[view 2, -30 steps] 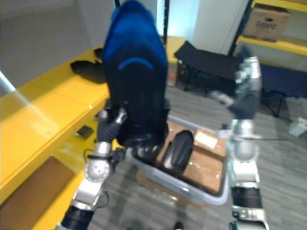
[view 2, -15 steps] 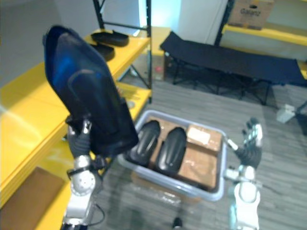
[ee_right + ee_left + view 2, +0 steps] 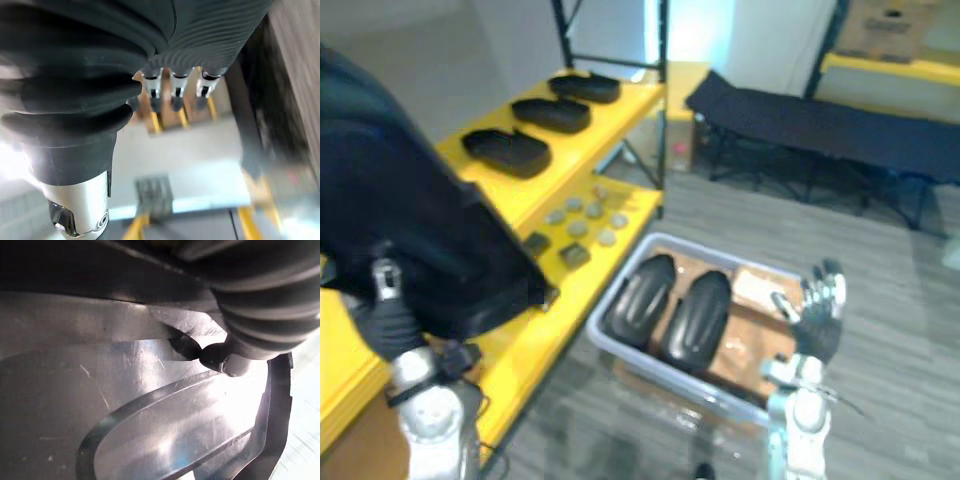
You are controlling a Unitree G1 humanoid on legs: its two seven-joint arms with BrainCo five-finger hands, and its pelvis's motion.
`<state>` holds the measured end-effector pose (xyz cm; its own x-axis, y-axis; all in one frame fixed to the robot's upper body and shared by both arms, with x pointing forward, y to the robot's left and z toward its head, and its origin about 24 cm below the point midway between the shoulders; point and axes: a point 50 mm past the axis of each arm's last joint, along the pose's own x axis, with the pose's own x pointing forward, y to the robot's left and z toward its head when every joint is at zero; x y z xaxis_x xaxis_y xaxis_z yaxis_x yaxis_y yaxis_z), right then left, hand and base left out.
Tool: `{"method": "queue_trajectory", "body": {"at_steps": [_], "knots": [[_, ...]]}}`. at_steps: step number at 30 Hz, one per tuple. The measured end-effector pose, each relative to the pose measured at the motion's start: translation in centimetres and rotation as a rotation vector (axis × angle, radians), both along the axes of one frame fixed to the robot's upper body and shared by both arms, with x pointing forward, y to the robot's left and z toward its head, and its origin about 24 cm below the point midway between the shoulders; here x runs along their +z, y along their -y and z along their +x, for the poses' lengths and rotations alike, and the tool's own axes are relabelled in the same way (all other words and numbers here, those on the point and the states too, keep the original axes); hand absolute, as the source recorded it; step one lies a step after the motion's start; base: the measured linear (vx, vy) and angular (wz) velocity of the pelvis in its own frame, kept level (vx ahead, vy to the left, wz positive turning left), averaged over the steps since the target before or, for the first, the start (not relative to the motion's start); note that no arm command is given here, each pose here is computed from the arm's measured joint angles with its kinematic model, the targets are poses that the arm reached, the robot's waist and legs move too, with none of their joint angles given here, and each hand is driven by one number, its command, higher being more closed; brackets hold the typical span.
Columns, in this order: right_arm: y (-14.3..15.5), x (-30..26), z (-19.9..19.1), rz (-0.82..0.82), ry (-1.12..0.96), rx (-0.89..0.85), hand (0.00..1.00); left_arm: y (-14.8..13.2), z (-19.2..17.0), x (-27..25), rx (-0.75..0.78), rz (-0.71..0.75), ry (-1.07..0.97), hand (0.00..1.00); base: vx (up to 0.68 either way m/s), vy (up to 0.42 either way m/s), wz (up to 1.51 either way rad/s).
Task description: Walk over and take plastic housings, then place them on the shelf
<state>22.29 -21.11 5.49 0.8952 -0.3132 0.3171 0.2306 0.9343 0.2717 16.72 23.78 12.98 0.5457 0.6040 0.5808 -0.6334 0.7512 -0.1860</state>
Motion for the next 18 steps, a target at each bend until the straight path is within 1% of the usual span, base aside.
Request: {"method": "queue_trajectory", "body": {"at_steps": [2,5,7,10,12,18], "knots": [[-0.9,-0.3,0.6,0.007,-0.023,0.041,0.0,-0.9,-1.0,-0.4,0.061,-0.008,-0.028,1.0,-0.01,0.006,0.67],[-2.9,-0.9,1.7,0.007,-0.065,0.128,0.0,-2.7,-3.6,-1.6,0.199,-0.016,-0.114,1.0,-0.01,0.016,0.71],[-4.3,-1.0,2.3,-0.018,-0.081,0.179,0.0,-3.9,-6.0,-2.4,0.317,-0.031,-0.177,1.0,0.01,0.035,0.55],[-5.0,-1.1,3.1,-0.031,-0.099,0.2,0.0,-4.7,-8.4,-3.1,0.42,-0.042,-0.23,1.0,0.02,0.032,0.48],[-5.3,-1.2,3.4,-0.032,-0.109,0.215,0.0,-5.0,-9.6,-3.3,0.466,-0.042,-0.241,1.0,0.02,0.04,0.32],[-6.2,-1.4,3.6,-0.035,-0.128,0.268,0.0,-5.5,-10.8,-2.1,0.536,0.01,-0.181,1.0,0.02,0.03,0.25]]}}
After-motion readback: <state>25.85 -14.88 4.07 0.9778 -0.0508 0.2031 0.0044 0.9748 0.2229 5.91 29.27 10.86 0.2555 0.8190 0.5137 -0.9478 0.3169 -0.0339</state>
